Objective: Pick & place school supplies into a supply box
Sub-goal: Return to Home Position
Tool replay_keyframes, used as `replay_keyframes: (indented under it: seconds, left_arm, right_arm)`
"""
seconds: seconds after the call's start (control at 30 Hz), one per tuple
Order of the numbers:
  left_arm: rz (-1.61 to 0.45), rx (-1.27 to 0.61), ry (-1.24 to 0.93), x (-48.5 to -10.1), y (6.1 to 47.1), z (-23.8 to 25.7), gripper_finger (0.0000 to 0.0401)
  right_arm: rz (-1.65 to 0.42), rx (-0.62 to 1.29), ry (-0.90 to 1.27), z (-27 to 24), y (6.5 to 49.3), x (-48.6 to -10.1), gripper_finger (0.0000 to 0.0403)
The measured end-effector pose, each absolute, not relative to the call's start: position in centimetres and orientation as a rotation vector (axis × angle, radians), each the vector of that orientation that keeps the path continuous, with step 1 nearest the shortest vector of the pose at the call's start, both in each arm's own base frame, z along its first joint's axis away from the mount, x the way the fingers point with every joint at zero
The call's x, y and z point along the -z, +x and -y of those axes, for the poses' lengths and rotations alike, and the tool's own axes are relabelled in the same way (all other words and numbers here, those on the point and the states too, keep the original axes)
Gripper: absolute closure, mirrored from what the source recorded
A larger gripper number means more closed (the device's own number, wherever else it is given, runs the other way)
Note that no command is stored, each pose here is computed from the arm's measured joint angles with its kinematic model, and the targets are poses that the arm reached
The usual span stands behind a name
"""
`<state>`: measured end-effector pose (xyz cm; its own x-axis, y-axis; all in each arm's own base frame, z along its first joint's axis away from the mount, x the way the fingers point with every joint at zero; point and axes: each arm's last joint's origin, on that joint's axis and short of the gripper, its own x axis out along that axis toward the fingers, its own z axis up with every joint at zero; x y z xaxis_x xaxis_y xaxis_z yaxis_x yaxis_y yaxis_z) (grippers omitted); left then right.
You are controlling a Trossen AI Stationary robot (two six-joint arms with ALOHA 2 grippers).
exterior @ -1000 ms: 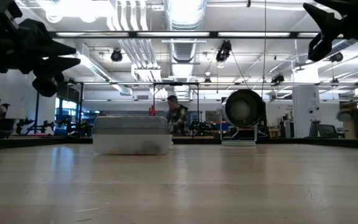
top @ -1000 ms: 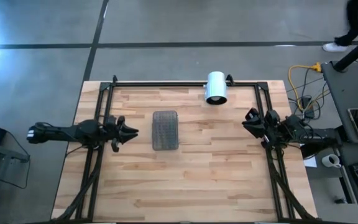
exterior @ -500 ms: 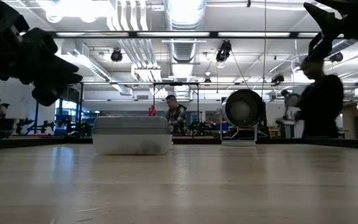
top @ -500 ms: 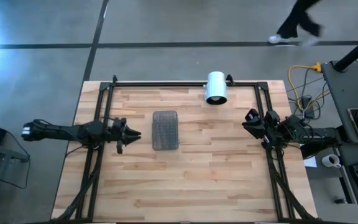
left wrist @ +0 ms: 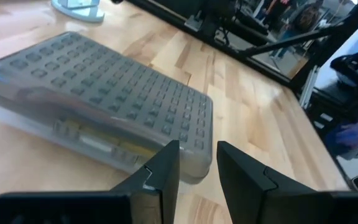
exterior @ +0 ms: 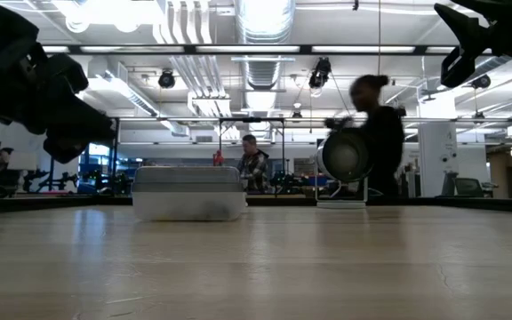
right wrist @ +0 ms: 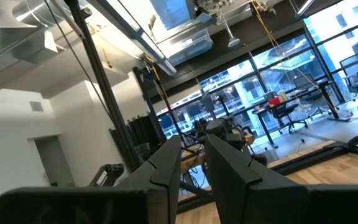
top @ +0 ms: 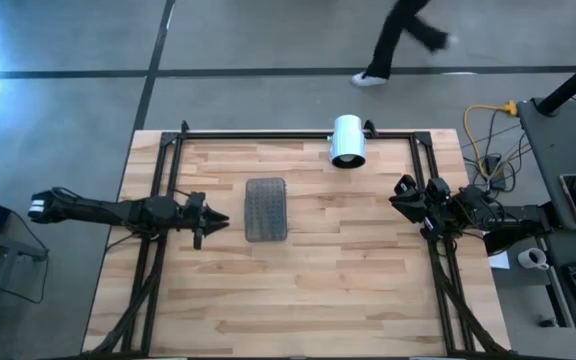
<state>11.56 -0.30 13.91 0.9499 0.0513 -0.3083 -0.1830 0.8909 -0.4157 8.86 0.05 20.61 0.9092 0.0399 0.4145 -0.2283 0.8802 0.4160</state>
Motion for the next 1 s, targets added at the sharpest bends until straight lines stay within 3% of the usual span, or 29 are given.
replay_keyframes:
  seconds: [1.0]
  left_arm:
    - [-0.378, -0.143, -0.448, -13.1, 11.83, 0.31, 0.0309]
  right_arm:
    - [0.398, -0.142, 0.477, -0.05, 8.98, -20.53, 0.0335]
